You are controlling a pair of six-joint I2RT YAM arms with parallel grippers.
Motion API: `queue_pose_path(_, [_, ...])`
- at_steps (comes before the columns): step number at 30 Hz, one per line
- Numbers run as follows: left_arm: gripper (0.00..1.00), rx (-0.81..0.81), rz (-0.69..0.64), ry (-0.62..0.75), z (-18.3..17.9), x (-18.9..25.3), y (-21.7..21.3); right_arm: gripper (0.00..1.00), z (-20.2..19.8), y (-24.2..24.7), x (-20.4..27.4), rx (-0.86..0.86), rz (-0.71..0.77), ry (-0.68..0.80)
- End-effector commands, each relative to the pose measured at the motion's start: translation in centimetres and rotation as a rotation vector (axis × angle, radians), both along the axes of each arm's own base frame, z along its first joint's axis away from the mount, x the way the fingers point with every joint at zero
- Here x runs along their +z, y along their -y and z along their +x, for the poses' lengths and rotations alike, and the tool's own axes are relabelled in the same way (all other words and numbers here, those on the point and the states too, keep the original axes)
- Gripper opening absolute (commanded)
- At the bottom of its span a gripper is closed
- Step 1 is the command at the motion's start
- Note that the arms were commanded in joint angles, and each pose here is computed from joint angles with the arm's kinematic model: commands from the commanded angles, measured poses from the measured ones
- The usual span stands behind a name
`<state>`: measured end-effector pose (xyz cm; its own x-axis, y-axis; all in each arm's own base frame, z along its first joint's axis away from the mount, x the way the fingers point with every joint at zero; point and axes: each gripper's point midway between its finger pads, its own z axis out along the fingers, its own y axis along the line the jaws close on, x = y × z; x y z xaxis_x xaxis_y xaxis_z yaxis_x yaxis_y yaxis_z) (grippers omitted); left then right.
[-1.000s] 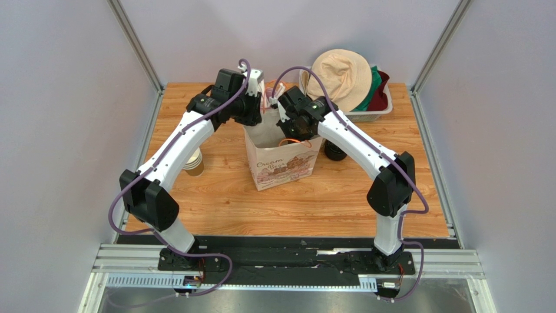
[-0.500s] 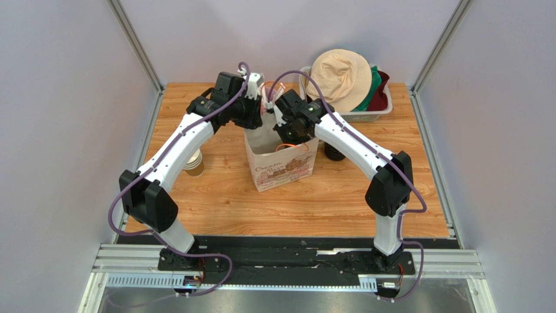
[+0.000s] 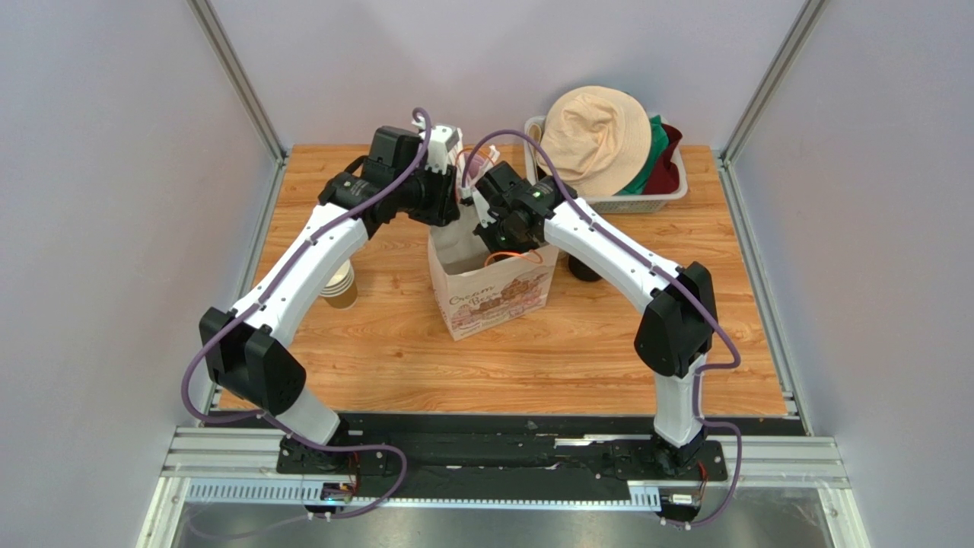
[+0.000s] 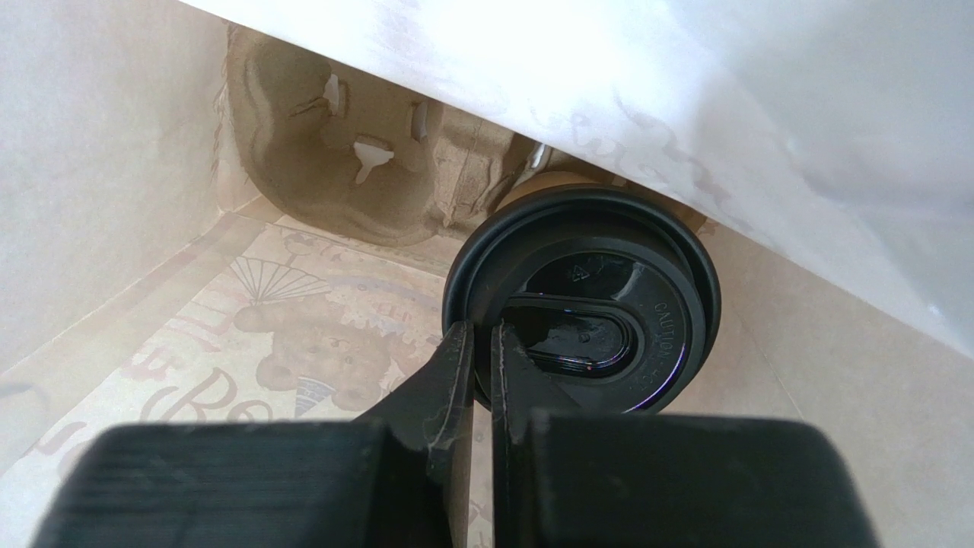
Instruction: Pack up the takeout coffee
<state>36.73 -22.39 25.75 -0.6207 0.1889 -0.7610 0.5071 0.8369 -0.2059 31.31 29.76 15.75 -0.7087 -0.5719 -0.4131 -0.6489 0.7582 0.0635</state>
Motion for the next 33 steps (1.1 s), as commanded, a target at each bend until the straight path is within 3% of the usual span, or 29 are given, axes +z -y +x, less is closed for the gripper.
queue_pose_path(1, [0.39,0.006,-0.005,0.024,0.5,0.4,0.1,0.00,-0.5,-0.1,1.0,0.024,0.014,0.008])
queue_pose_path(15, [0.35,0.095,0.068,-0.024,1.5,-1.5,-1.1,0.00,-1.1,-0.2,3.9,0.078,0.081,0.068])
queue_pose_path(33, [0.35,0.081,0.024,0.001,1.6,0.5,-0.5,0.00,-1.0,1.0,0.7,0.067,-0.021,0.027])
